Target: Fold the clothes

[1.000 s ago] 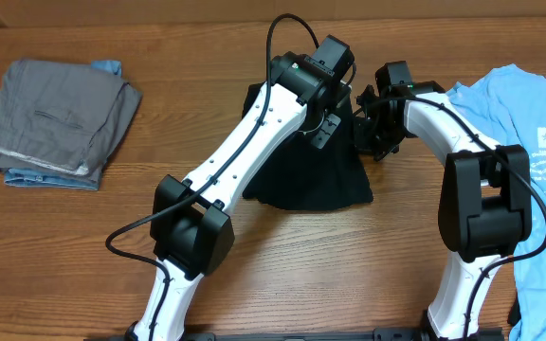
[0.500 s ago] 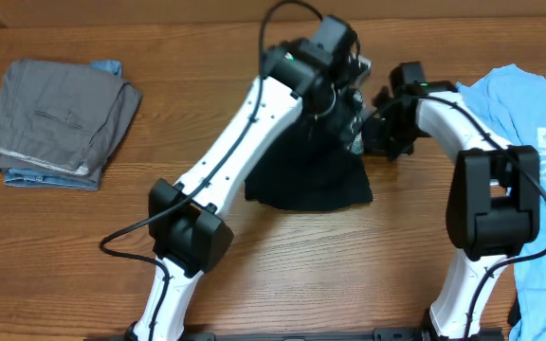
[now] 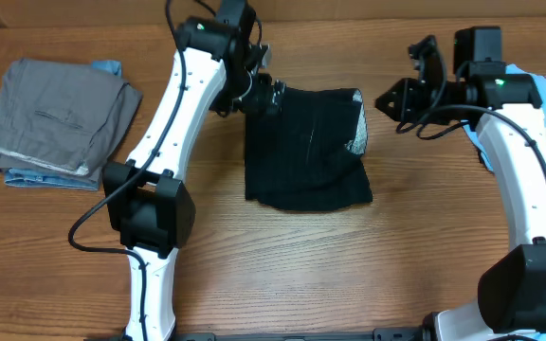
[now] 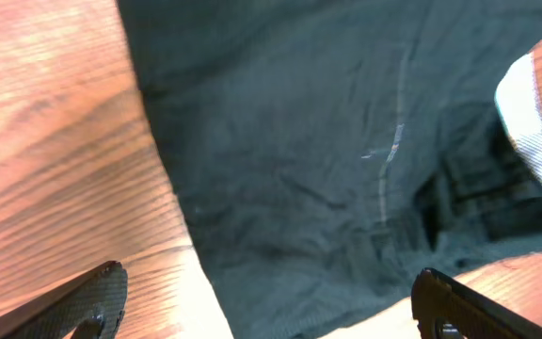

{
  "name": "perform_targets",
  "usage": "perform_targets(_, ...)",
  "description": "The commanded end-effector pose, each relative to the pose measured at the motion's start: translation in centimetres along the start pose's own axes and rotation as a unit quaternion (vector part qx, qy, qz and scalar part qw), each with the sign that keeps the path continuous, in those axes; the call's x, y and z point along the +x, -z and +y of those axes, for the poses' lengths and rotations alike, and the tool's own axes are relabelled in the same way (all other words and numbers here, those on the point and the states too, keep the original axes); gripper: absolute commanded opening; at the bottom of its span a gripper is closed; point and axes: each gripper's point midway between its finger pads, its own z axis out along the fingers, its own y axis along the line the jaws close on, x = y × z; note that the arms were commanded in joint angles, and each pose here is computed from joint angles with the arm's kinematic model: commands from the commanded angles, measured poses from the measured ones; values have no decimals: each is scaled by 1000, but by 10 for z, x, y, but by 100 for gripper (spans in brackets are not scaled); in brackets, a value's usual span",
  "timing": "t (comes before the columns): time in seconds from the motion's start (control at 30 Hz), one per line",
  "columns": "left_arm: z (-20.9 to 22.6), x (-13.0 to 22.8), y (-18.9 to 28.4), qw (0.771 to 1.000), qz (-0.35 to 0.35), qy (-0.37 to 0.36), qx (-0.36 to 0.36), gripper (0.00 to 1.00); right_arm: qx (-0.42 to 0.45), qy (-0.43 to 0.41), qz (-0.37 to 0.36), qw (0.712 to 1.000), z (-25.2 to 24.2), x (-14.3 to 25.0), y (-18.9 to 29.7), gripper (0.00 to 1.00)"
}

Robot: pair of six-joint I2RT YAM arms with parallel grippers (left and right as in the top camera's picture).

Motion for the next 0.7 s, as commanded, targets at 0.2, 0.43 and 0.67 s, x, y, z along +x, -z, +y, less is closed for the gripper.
perform_targets(0.2, 5, 26, -57, 999, 47, 21, 3, 99, -65, 69, 117, 989, 26, 53, -88, 57)
perform_targets(0.43, 1, 32, -75, 999, 49, 9, -3, 98, 22, 42, 204, 978, -26, 92, -121, 46)
perform_targets(0.67, 9, 41, -91, 998, 56, 11, -13, 99, 45, 13, 261, 964, -52, 123, -142, 42)
